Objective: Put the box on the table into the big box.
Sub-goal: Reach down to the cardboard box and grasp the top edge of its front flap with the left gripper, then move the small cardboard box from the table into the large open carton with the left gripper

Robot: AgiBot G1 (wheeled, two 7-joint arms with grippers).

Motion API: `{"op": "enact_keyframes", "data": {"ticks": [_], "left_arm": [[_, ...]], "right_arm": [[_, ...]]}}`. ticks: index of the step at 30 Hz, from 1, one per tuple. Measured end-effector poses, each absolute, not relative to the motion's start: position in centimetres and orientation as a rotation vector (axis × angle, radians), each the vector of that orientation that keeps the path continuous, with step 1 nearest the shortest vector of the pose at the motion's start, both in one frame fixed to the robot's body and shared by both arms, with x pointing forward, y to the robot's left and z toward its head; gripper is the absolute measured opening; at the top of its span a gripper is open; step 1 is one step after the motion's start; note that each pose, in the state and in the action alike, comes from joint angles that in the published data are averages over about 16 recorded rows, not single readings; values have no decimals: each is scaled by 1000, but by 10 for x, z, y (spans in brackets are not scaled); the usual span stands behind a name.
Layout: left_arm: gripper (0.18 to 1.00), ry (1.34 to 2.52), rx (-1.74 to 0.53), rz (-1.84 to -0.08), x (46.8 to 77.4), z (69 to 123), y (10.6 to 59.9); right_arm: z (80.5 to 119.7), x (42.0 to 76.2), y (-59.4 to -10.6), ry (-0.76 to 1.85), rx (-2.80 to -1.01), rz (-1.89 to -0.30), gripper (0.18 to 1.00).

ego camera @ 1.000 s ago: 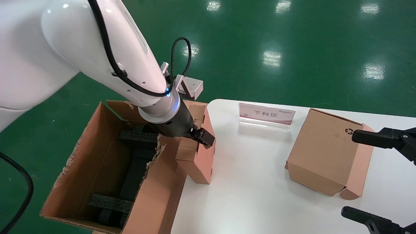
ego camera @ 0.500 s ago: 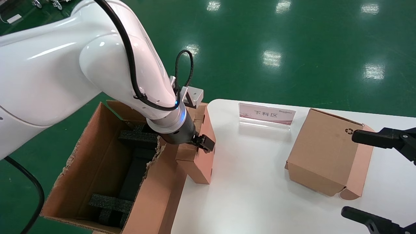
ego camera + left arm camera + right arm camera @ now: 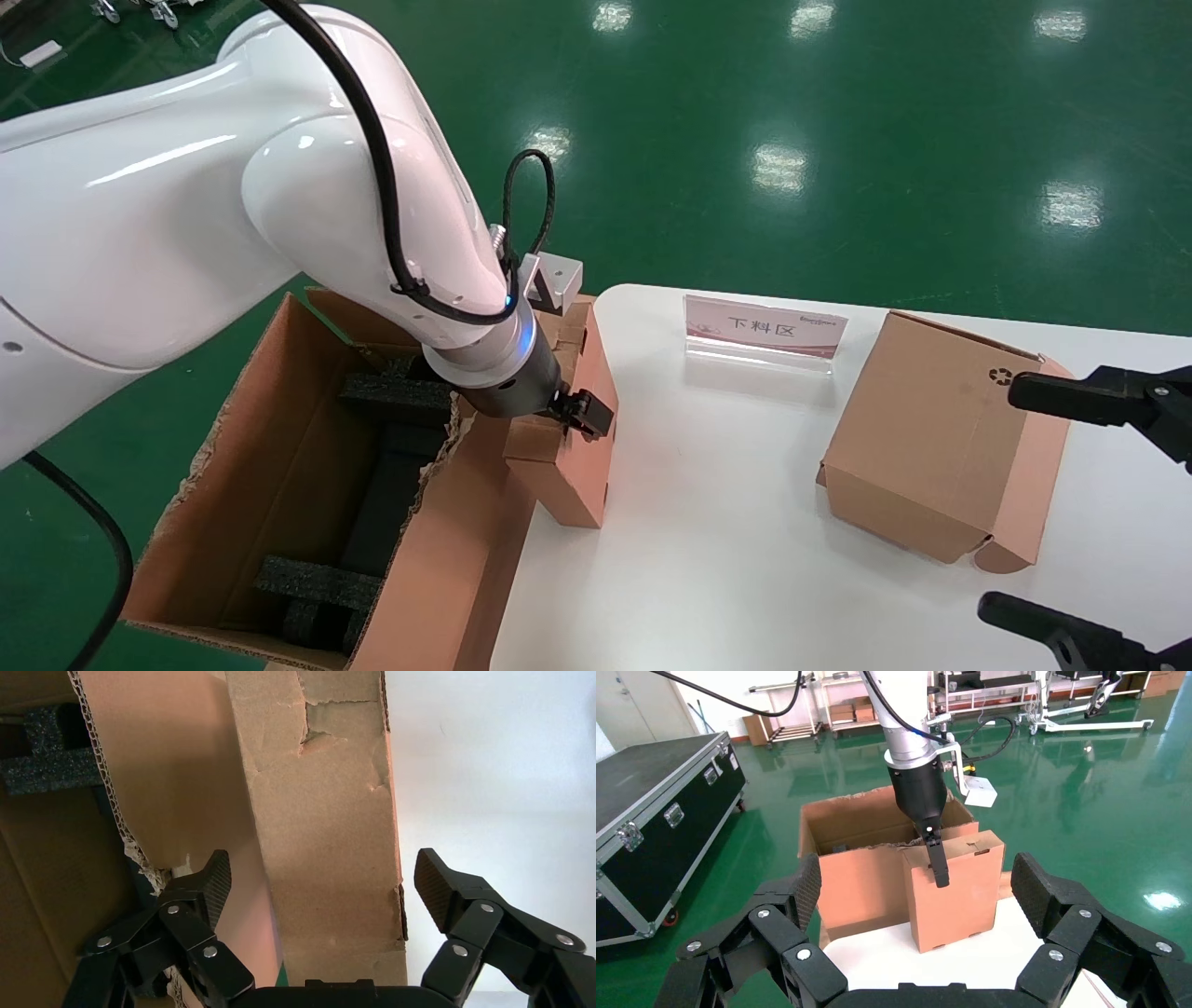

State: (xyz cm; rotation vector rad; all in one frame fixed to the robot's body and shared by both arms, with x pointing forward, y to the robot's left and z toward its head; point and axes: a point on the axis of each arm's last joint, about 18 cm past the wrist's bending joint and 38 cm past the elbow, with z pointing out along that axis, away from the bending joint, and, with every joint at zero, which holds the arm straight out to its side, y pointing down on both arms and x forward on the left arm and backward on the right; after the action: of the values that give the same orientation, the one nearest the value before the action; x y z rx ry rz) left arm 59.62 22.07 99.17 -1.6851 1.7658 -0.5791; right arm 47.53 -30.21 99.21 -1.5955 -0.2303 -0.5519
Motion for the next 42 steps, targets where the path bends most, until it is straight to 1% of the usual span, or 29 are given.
{"op": "enact_keyframes", "data": {"ticks": [11,16,24,27,28,32,40,42], "left_arm": [[904,1765,-1686,-579,596,991,221],[792,1765,-1686,-579,596,991,221],[660,1766,-1686,-579,596,991,221],[565,1766,-1686,-579,596,991,221],[550,1766,-1686,-579,596,991,221],[489,1766,-1684,-584,596,993,221],[367,1760,-1649,-634,593,1014,229],[367,1755,-1632,-657,591,1024,233]], "right_arm": [[992,475,-302,-230,-1595,-552,993],[992,475,-302,-230,-1595,-552,992],[992,475,-302,-230,-1595,-552,932],[992,475,-302,-230,-1595,-552,910],[992,475,-302,-230,-1595,-552,902],[992,475,-302,-230,-1595,-552,806],[992,475,-302,-230,-1595,-552,671],[992,475,-302,-230,-1595,-552,602]]}}
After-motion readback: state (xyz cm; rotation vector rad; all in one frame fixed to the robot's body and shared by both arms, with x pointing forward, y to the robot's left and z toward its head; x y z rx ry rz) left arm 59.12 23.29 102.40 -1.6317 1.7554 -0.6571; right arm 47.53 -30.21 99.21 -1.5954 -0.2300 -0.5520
